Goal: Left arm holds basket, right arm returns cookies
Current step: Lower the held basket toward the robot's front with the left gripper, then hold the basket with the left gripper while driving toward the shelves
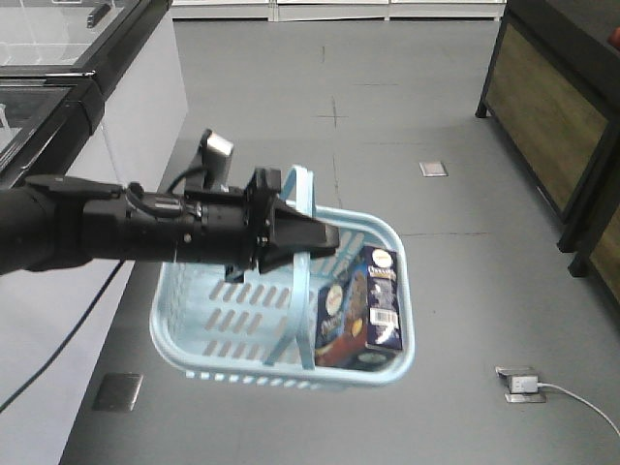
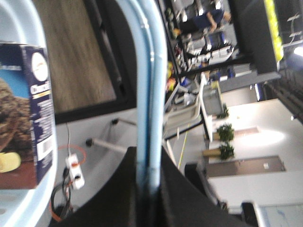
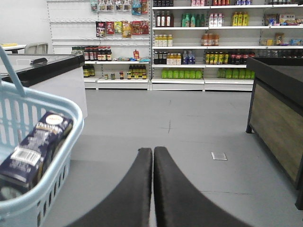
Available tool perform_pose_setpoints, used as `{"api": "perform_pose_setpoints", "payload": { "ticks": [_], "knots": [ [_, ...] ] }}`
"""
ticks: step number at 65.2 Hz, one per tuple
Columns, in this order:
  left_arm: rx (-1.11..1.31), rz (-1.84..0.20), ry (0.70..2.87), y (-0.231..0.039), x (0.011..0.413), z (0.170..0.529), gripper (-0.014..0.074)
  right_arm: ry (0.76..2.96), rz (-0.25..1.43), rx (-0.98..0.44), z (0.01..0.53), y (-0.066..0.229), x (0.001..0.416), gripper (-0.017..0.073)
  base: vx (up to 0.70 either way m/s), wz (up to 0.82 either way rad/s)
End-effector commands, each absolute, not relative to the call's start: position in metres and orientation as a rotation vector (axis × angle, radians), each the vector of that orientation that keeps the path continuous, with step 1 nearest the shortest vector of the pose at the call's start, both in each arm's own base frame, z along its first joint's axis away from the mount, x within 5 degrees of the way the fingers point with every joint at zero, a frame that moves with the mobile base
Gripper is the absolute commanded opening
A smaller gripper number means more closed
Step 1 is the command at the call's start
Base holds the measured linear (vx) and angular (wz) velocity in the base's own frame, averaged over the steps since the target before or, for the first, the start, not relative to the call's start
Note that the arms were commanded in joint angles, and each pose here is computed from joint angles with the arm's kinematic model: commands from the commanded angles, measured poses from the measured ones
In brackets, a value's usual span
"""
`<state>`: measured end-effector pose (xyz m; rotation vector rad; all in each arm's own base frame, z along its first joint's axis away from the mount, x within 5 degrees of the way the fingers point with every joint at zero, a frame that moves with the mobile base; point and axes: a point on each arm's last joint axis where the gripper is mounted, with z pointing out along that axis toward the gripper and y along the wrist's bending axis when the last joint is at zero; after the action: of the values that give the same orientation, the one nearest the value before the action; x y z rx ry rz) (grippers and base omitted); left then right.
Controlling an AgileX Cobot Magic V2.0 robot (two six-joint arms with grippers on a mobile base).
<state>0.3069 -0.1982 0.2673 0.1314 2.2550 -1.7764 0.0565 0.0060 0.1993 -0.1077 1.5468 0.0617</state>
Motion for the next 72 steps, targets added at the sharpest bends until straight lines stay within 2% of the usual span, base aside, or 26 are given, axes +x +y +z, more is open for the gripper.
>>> {"api": "perform_pose_setpoints", "payload": {
  "ticks": [1, 20, 30, 72],
  "knots": [
    [0.213, -1.904, 2.134, -0.207, 0.283, 0.290, -0.0007, 1.464, 0.063, -0.112, 0.207, 0.006, 0.055, -0.0008, 0.00, 0.00],
    [0.256, -1.908, 2.299, -0.219, 0.243, 0.243, -0.0007, 1.464, 0.063, -0.112, 0.207, 0.006, 0.055, -0.0008, 0.00, 0.00],
    [0.278, -1.903, 2.346, -0.220, 0.230, 0.229, -0.0007, 1.464, 0.063, -0.112, 0.207, 0.006, 0.055, -0.0008, 0.00, 0.00],
    [0.308, -1.853, 2.367, -0.225, 0.225, 0.224, -0.0007, 1.464, 0.063, -0.112, 0.207, 0.006, 0.055, -0.0008, 0.00, 0.00]
  ]
}}
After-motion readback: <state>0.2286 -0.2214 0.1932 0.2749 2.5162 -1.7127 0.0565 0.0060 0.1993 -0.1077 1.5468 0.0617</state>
